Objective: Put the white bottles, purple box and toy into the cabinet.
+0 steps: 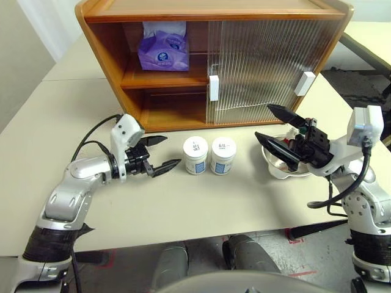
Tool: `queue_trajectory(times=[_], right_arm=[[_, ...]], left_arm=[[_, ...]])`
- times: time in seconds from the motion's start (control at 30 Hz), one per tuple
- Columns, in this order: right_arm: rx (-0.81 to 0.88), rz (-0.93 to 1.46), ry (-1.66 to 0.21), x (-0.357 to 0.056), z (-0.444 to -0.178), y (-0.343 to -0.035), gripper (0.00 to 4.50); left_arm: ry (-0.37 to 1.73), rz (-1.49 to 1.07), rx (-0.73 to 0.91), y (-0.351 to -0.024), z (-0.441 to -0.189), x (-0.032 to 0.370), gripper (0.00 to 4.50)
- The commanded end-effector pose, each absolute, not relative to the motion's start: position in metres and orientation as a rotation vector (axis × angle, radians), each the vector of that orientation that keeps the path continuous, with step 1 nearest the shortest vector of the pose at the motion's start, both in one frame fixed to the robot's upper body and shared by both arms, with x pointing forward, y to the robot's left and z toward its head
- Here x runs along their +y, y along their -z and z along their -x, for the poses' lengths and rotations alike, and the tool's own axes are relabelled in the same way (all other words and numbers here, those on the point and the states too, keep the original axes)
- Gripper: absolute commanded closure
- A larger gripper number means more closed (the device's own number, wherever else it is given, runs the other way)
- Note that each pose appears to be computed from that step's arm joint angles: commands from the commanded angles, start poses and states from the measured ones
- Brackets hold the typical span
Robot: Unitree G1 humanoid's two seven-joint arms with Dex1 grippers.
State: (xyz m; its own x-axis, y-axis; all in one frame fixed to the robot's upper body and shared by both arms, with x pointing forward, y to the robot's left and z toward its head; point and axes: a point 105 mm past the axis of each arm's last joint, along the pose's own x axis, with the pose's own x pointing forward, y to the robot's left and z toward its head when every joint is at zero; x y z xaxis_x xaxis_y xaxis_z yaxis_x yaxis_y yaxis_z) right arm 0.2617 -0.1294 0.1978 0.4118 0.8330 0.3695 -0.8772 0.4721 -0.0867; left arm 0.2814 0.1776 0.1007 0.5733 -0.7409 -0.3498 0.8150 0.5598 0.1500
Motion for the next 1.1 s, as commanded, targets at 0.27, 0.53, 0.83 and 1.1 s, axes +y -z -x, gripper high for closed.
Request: queue_trajectory(times=[0.27, 0.53, 0.83, 1.1], right_arm=[[-0.370, -0.116, -1.096, -0.131, -0.262, -0.197, 0.00], [-0.368, -0.123, -1.097, -0.129, -0.259, -0.197, 0.00], [-0.369, -0.126, -1.083, -0.130, -0.258, -0.195, 0.00], [-0.370, -0.125, -1.080, -0.131, -0.258, -0.194, 0.00]], left_arm=[[1.043, -0.278, 0.302, -0.073, -0.273, 0.149, 0.01], [1.086, -0.246, 0.300, -0.069, -0.275, 0.124, 0.01], [1.058, -0.222, 0.372, -0.061, -0.281, 0.122, 0.66], [1.032, -0.236, 0.391, -0.060, -0.283, 0.127, 1.43]])
